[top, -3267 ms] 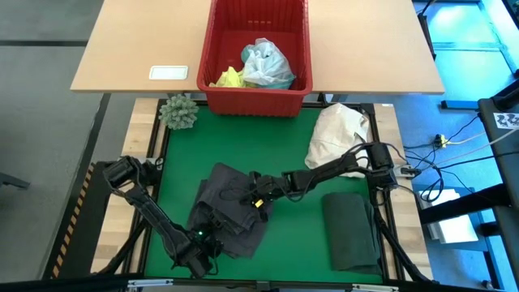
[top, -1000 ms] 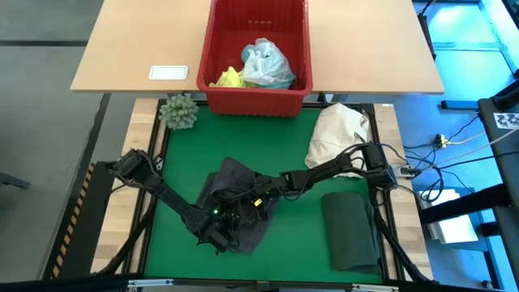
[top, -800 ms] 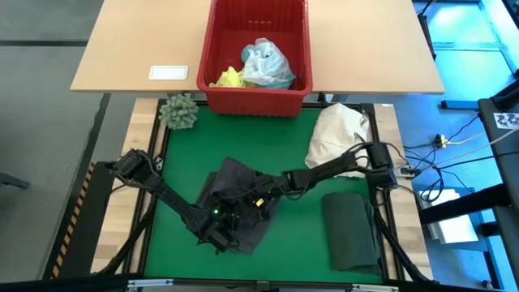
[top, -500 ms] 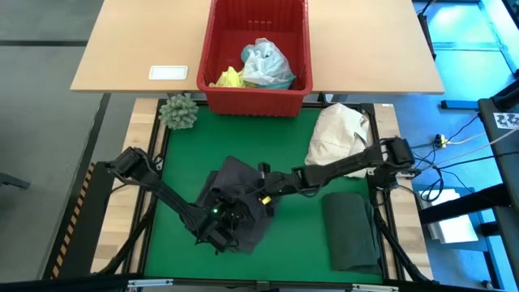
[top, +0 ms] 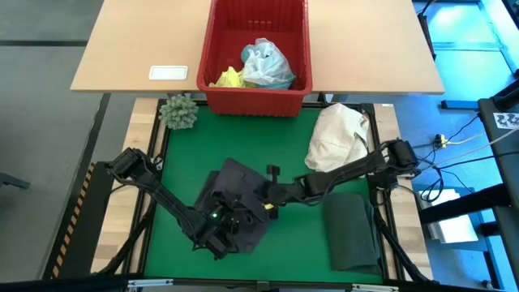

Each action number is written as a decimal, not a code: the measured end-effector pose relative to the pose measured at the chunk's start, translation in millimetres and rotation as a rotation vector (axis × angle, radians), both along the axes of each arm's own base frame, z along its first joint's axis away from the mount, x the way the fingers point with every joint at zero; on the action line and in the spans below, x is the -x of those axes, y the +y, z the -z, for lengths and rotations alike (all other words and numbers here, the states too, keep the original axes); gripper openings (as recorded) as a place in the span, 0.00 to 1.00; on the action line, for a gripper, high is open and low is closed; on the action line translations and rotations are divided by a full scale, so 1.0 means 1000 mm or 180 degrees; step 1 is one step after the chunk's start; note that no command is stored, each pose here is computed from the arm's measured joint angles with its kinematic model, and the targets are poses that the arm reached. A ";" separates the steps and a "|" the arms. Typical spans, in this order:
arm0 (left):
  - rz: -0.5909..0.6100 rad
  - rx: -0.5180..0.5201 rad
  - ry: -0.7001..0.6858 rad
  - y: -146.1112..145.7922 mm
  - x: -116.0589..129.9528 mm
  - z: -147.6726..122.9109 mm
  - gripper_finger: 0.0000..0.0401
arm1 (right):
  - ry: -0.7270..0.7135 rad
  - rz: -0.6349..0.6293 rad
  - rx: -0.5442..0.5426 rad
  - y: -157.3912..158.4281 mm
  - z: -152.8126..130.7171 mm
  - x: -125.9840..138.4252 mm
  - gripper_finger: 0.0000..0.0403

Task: Fold Laundry from Bin
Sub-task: Fold the gray short

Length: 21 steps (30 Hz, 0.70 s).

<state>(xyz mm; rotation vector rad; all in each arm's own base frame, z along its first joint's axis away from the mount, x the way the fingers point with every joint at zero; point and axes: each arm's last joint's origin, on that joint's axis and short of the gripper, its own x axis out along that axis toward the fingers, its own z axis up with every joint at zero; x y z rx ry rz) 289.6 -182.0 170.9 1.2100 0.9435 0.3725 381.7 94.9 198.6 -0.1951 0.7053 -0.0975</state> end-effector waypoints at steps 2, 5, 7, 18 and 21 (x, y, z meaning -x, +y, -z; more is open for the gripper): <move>-0.0024 0.0024 -0.0047 0.000 0.000 0.000 0.02 | 0.0040 0.0004 -0.0081 -0.005 0.011 -0.006 0.04; -0.0084 0.0086 -0.0115 0.002 -0.001 0.000 0.03 | 0.0030 -0.0153 -0.0292 -0.008 0.028 -0.017 0.04; -0.0114 0.0122 -0.0119 0.004 -0.003 0.000 0.07 | -0.0024 -0.0278 -0.0405 -0.008 0.034 -0.022 0.04; -0.0298 0.0751 0.0297 0.026 -0.016 0.006 0.38 | -0.0242 -0.0606 -0.0617 -0.005 0.032 -0.028 0.04; -0.0344 0.0915 0.0385 0.031 -0.019 0.007 0.44 | -0.0246 -0.0626 -0.0632 -0.004 0.031 -0.028 0.04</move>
